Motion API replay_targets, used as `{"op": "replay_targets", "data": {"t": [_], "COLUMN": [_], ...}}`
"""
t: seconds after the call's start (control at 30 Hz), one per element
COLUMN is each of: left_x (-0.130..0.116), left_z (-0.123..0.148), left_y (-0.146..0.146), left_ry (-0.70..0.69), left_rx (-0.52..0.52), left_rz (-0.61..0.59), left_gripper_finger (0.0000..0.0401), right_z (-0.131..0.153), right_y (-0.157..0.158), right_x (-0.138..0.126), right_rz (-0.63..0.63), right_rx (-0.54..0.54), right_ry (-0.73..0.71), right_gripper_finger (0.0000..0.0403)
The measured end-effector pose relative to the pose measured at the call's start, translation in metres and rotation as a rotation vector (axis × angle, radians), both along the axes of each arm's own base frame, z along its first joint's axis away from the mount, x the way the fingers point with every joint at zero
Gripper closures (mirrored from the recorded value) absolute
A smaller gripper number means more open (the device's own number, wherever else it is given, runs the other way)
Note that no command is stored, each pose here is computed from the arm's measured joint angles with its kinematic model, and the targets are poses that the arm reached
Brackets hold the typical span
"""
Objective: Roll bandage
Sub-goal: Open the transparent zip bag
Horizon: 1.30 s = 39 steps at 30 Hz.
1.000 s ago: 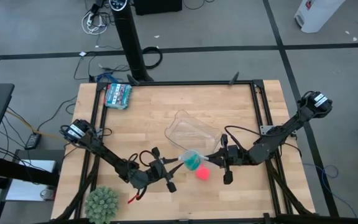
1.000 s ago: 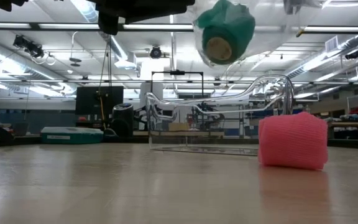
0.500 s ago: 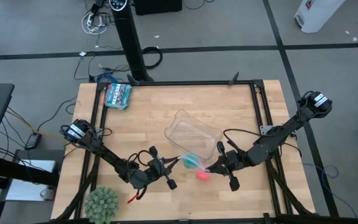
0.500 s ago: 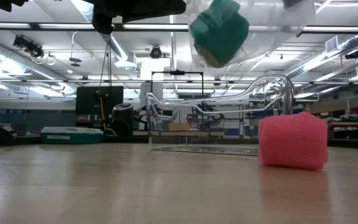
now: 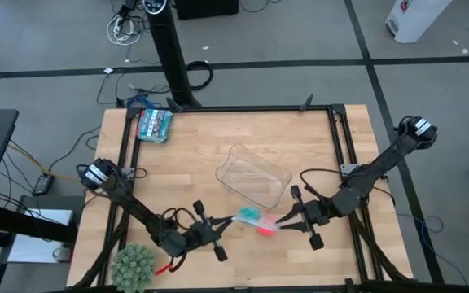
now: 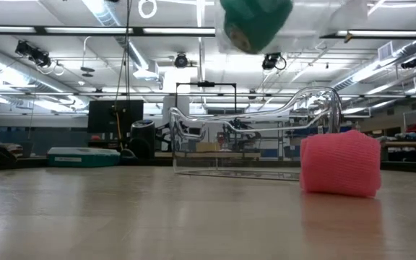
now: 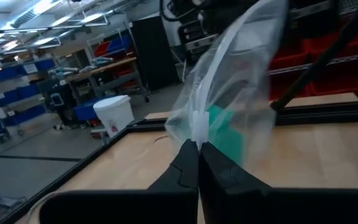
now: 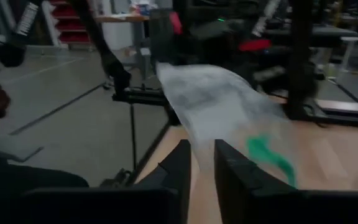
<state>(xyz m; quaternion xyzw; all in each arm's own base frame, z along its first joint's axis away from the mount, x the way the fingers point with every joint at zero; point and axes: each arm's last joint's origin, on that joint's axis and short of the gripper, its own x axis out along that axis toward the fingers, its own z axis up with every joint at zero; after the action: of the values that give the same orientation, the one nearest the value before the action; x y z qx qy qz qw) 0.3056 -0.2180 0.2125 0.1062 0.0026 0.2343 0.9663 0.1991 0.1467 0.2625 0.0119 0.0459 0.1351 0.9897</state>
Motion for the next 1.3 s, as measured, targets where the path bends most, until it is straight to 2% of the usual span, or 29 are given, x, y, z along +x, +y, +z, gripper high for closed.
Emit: {"op": "replay_targets", "data": {"t": [0.23,0.43,0.57,0.67,0.77,1.03,1.3], "left_x": [0.000,0.014,0.031,0.038,0.044,0.069,0.082], "left_z": [0.010,0.012,0.016,0.019,0.022,0.027,0.027], "left_y": [-0.014,-0.019,-0.013,-0.006,0.003,0.036,0.059], "left_ry": [0.009,0.065,0.188,0.307,0.361,0.448,0.481], "left_rx": [-0.008,-0.082,-0.155,-0.183,-0.193,-0.290,-0.372], "left_rz": [-0.027,-0.142,-0.210,-0.196,-0.167,-0.315,-0.431], "left_gripper_finger": [0.0400,0.0401,0.0401,0.0401,0.0400,0.0400,0.0399], "right_z": [0.013,0.018,0.027,0.034,0.037,0.012,-0.009], "right_y": [-0.011,-0.010,-0.010,-0.014,-0.015,-0.009,-0.016], "right_x": [-0.017,-0.018,-0.030,-0.040,-0.043,-0.015,0.016], "right_rz": [-0.207,-0.200,-0.220,-0.259,-0.252,-0.211,-0.163], "right_rx": [-0.004,-0.011,-0.019,-0.017,-0.003,-0.020,-0.033], "right_ry": [-0.018,-0.055,-0.096,-0.109,-0.123,-0.028,0.037], "right_gripper_finger": [0.0295,0.0292,0.0296,0.0297,0.0297,0.0298,0.0298]}}
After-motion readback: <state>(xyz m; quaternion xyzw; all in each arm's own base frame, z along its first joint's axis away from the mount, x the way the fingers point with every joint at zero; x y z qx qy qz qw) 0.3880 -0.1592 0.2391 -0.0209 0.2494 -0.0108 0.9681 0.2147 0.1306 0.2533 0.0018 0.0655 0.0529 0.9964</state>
